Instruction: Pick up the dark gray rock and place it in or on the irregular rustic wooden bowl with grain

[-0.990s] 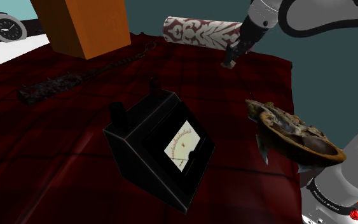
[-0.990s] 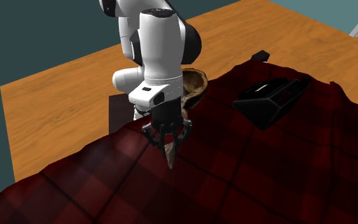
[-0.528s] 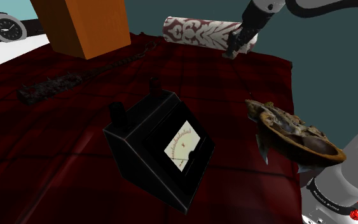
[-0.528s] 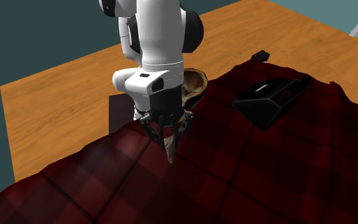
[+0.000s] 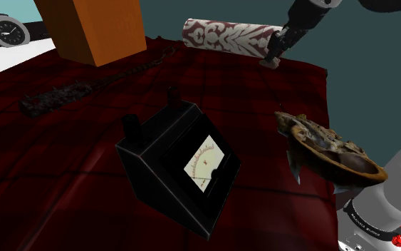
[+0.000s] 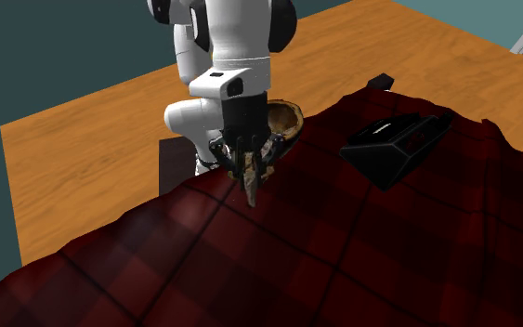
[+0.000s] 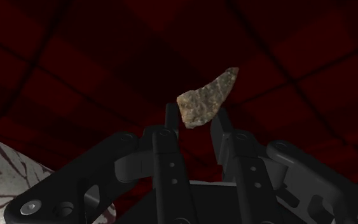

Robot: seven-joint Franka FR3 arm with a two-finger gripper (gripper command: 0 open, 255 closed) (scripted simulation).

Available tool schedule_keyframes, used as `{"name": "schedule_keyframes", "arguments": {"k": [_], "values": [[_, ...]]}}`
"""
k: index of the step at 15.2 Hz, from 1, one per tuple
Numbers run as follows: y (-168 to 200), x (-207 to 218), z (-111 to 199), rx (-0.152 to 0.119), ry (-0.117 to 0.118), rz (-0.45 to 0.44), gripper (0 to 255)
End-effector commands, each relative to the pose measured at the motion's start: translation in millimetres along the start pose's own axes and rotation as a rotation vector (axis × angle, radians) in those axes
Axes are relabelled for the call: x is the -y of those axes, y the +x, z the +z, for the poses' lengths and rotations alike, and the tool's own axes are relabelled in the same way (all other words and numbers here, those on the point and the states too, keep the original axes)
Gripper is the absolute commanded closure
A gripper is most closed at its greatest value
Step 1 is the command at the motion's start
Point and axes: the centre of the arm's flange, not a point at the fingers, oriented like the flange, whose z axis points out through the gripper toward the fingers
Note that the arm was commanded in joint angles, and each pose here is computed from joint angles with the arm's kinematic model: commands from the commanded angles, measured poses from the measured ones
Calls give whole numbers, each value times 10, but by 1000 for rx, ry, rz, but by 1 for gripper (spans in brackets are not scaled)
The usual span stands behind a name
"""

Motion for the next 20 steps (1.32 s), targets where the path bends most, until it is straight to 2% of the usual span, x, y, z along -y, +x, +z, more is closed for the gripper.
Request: {"name": "schedule_keyframes", "arguments": {"k": [1,5,6,7,12,17,18,20], "values": [[-216,51,-97,1,0,0,255],[-674,182,-325,1,0,0,255],[-563,145,-252,-1,1,0,255],[-563,145,-252,-1,1,0,0],[-330,-85,433,258,67,127,0],[-309,-283,1166,517,133,254,0],[-315,-294,1210,533,137,262,0],[-366,-273,1300,533,137,262,0]]}}
